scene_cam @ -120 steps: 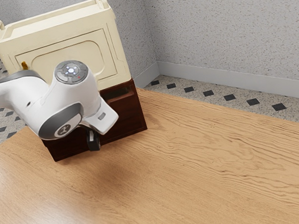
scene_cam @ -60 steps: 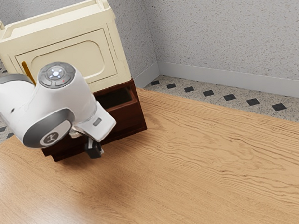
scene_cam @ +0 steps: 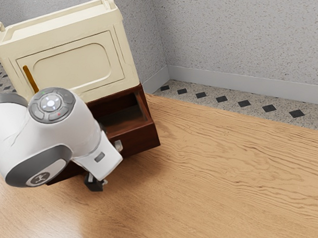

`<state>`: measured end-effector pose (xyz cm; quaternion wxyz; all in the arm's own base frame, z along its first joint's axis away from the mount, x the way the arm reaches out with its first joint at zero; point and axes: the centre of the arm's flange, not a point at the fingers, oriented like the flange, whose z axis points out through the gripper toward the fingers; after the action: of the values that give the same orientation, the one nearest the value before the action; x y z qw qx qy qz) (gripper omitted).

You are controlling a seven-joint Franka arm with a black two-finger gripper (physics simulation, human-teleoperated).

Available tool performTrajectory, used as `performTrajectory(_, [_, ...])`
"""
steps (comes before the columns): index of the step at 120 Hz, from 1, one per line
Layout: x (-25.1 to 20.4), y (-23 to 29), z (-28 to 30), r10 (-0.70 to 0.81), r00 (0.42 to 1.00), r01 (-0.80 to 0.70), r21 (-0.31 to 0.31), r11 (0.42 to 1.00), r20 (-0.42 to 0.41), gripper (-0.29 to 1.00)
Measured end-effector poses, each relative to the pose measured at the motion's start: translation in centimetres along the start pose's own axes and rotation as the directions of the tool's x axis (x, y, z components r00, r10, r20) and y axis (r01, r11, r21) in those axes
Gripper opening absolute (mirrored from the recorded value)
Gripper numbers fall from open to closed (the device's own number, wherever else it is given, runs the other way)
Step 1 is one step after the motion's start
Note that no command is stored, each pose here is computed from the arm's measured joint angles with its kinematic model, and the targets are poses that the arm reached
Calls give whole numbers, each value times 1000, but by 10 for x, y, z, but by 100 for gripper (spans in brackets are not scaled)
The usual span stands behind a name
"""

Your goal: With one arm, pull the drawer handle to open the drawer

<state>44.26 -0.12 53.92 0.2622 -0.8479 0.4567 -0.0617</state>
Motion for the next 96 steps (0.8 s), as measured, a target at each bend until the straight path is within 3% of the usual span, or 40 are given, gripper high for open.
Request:
performTrajectory(16, [5, -11, -40, -13, 999, 16, 59, 998, -52, 69])
performTrajectory(23, [20, -26, -76, -12, 992, 24, 95, 995, -126, 69])
performTrajectory(30, [23, -65, -103, -110, 973, 119, 34, 992, -205, 70])
performTrajectory(37, [34, -105, -121, -189, 957, 186, -32, 982, -222, 70])
performTrajectory(49, [28, -144, -109, -295, 945, 275, -149, 950, -137, 70])
performTrajectory(63, [17, -144, -88, -331, 943, 315, -241, 918, -28, 70])
performTrajectory(96, [6, -133, -76, -338, 938, 344, -326, 880, 78, 70])
